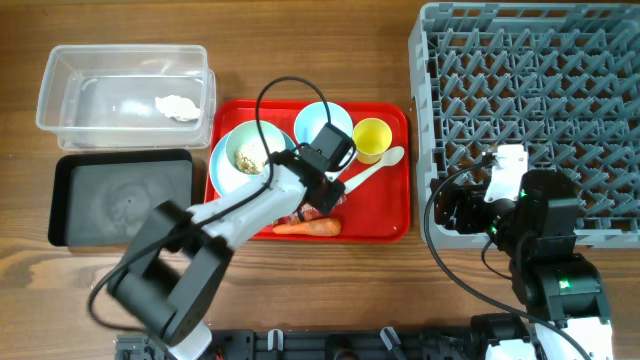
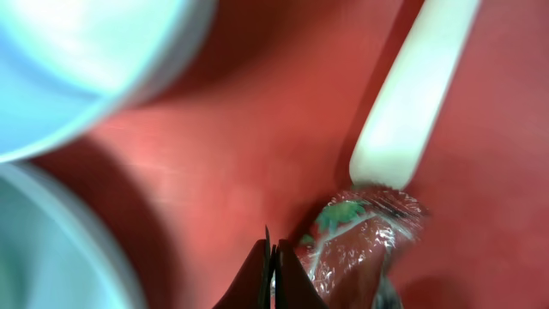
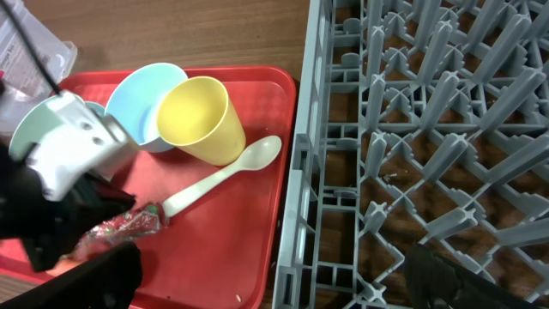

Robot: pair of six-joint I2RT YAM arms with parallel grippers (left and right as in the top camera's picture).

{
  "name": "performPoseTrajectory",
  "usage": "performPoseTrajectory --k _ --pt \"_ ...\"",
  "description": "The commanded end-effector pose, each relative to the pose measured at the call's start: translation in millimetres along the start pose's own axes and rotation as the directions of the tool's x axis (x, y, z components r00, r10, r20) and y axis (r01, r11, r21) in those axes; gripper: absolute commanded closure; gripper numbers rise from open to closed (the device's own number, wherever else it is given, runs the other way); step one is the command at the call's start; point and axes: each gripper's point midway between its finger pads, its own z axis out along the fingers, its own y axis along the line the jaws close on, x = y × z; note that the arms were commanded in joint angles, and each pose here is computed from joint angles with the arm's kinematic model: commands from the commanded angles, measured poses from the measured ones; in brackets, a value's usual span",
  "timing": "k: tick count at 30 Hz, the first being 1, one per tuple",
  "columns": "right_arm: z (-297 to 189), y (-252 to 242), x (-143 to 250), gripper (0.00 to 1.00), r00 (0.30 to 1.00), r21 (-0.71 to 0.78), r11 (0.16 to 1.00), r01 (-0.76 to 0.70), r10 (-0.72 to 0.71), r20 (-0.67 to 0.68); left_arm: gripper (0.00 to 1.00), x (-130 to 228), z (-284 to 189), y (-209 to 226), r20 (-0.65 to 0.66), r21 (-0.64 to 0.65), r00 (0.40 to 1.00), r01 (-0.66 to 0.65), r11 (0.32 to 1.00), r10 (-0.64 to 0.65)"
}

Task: Sort waste into correct bins and load items into the dishwasher rack
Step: 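Reach the left gripper to the red candy wrapper and grasp it, then lift the red wrapper with the left gripper toward the clear bin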

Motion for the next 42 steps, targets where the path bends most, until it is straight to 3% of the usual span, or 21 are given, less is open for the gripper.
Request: performPoseTrajectory --k 1,5,8,12,16,23,29,32,35,37,41,42 --pt "-6.0 5.5 -10.9 0.00 1.000 -0.019 1.000 -0.002 0.003 0.029 0.96 -25.0 -52.9 7.6 0.149 -0.021 0.989 0.021 1.000 -0.018" --pt "-6.0 5.5 -10.9 0.00 1.000 -0.019 1.000 -0.002 0.003 0.029 0.96 -39.2 -96.5 21.4 0.269 -0.012 0.958 0.111 0.994 -0.103" --pt "-6.0 5.5 -10.9 0.00 1.000 -0.019 1.000 -0.002 0.003 0.029 0.95 -35.5 -103.9 26.5 0.268 0.012 0.949 0.169 0.985 -0.166" --pt "-6.0 5.6 -10.9 0.00 1.000 -0.019 1.000 -0.002 0.003 0.029 0.64 -22.9 -89.6 7.0 0.184 0.103 0.970 0.145 0.984 -0.162" --pt "-6.0 5.6 -10.8 0.00 1.000 -0.019 1.000 -0.003 0.003 0.028 0.47 -14.2 -62.0 -7.4 0.099 0.168 0.984 0.134 0.977 -0.152" --pt "-6.0 5.6 -10.9 0.00 1.000 -0.019 1.000 -0.002 0.003 0.029 0.37 11.0 -1.5 -21.4 -0.040 0.175 0.999 -0.005 0.985 0.013" --pt "-6.0 5.6 -10.9 0.00 1.000 -0.019 1.000 -0.002 0.003 0.029 0.32 18.0 20.5 -32.9 -0.071 0.184 0.996 -0.047 0.982 0.061" --pt "-6.0 5.5 -11.0 0.00 1.000 -0.019 1.000 -0.002 0.003 0.029 0.37 19.2 23.1 -34.3 -0.076 0.185 0.995 -0.052 0.981 0.067" --pt "-6.0 5.5 -10.9 0.00 1.000 -0.019 1.000 -0.002 0.003 0.029 0.58 23.7 27.0 -34.6 -0.092 0.186 0.993 -0.049 0.981 0.067" --pt "-6.0 5.6 -10.9 0.00 1.000 -0.019 1.000 -0.002 0.003 0.029 0.66 27.5 29.9 -34.9 -0.105 0.186 0.992 -0.049 0.981 0.069" --pt "-6.0 5.6 -10.9 0.00 1.000 -0.019 1.000 -0.002 0.003 0.029 0.96 28.3 31.1 -26.8 -0.111 0.140 0.991 -0.053 0.989 0.069" --pt "-6.0 5.6 -10.9 0.00 1.000 -0.019 1.000 -0.002 0.003 0.029 0.96 28.2 31.5 -22.7 -0.112 0.118 0.991 -0.055 0.991 0.068"
